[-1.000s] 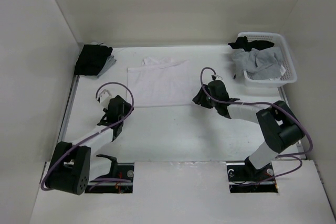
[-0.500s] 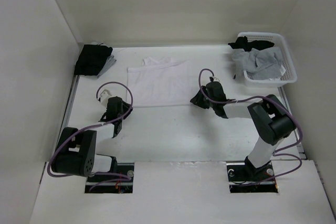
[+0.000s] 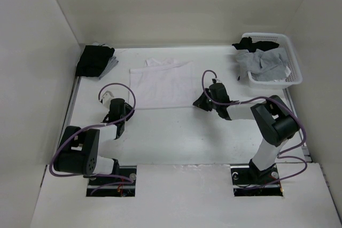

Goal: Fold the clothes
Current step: Fold the tank top

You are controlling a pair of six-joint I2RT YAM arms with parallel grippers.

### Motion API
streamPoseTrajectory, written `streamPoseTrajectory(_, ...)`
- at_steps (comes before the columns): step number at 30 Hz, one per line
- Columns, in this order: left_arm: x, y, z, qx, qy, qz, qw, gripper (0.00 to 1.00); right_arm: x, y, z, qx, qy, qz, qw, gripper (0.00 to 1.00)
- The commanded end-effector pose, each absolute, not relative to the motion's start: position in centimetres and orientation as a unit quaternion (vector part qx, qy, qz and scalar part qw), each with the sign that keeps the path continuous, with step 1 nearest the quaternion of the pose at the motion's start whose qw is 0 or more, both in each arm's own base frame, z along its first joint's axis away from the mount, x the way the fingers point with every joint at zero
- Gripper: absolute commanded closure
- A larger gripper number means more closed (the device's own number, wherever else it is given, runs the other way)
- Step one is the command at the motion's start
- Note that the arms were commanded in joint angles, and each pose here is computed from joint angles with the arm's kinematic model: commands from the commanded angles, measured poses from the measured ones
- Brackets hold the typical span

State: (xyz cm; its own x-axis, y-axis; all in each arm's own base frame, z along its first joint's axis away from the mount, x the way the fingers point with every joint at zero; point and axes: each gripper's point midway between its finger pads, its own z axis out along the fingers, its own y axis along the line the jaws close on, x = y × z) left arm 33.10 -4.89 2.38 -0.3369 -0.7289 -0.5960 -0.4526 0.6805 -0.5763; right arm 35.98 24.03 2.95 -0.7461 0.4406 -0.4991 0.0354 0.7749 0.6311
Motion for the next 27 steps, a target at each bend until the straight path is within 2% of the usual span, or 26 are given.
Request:
streamPoseTrajectory(1, 34.4, -4.6, 4.2, -0.374, 0.782, -0.164, 0.471, 0.92, 36.8, 24.7, 3.9, 0.133, 0.874, 0.323, 0.337, 0.87)
streamPoseTrajectory(5, 34.4, -4.5, 5.5, -0.373, 0.769, -0.171, 0.491, 0.99, 36.7, 24.6, 4.7, 0.137, 0.867, 0.328, 0.349, 0.96)
streamPoseTrajectory(11, 32.6, -5.5, 10.2, -0.344, 0.746, -0.201, 0.534, 1.00, 35.5, 23.3, 7.7, 0.139, 0.850, 0.334, 0.382, 0.98)
streamPoseTrajectory(16, 29.6, -5.4, 14.7, -0.323, 0.726, -0.211, 0.569, 1.00, 32.2, 22.0, 10.6, 0.121, 0.841, 0.337, 0.406, 0.98)
streamPoseTrajectory(21, 25.5, -6.3, 22.5, -0.294, 0.691, -0.262, 0.606, 1.00, 27.0, 21.0, 16.5, 0.082, 0.820, 0.337, 0.456, 0.99)
streamPoseTrajectory(27, 21.2, -6.4, 32.2, -0.267, 0.637, -0.323, 0.647, 1.00, 20.6, 17.6, 27.1, 0.052, 0.773, 0.329, 0.540, 0.99)
